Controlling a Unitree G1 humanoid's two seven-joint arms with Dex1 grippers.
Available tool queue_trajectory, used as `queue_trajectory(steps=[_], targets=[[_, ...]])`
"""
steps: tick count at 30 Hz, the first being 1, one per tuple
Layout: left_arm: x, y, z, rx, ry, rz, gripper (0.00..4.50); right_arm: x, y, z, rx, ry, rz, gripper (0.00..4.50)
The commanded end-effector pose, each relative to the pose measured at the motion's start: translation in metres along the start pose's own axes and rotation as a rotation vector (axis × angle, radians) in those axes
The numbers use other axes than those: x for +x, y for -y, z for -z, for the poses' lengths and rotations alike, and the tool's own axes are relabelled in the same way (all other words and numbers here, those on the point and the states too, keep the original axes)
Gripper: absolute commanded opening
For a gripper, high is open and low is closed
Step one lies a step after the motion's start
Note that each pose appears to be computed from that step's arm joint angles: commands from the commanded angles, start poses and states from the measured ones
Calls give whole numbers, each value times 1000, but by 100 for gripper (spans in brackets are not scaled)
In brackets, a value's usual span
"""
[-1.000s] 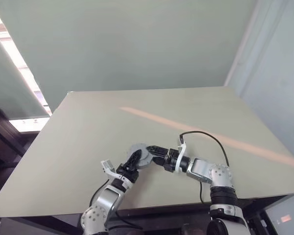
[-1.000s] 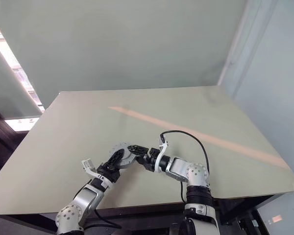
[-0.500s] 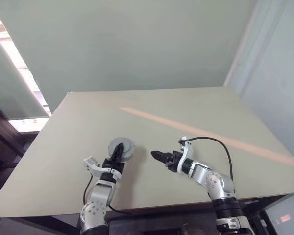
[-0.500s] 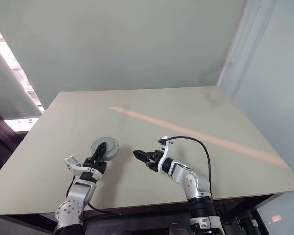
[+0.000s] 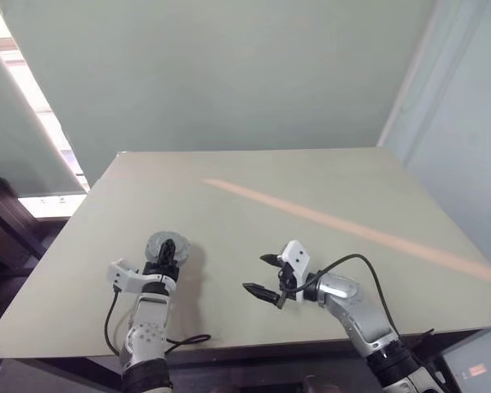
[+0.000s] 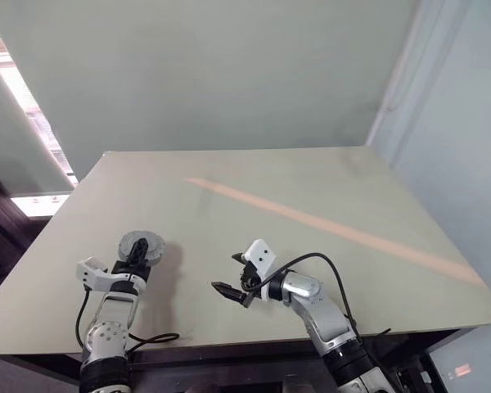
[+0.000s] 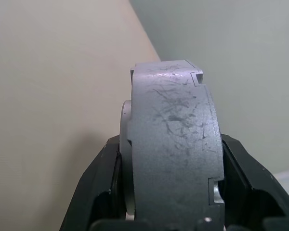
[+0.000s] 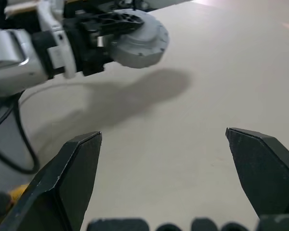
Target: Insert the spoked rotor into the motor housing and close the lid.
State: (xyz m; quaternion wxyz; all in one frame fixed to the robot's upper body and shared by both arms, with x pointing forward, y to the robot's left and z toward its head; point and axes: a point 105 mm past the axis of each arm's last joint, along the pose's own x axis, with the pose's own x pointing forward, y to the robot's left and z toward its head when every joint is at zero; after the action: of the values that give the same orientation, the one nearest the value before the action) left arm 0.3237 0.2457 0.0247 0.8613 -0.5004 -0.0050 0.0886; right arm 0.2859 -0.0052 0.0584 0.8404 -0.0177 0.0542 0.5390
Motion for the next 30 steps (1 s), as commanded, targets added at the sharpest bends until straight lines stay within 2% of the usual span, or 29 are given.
queue_trajectory(steps=[1,19,27,28,30], targets=[[9,19,-15,43,52,61,203,-1,-1,-12,-56,43,-6,450],[16,-27,-13,281,24,-217,203,-5,5,-10,-80,26,41,450],[11,-29,-17,330,19,-217,203,-3,7,-9,-86,20,46,450],[11,-30,-18,331,20,-223,277,-3,7,-8,-90,17,44,450],[10,-31,-20,330,25,-225,337,-2,8,-8,-96,12,43,450]])
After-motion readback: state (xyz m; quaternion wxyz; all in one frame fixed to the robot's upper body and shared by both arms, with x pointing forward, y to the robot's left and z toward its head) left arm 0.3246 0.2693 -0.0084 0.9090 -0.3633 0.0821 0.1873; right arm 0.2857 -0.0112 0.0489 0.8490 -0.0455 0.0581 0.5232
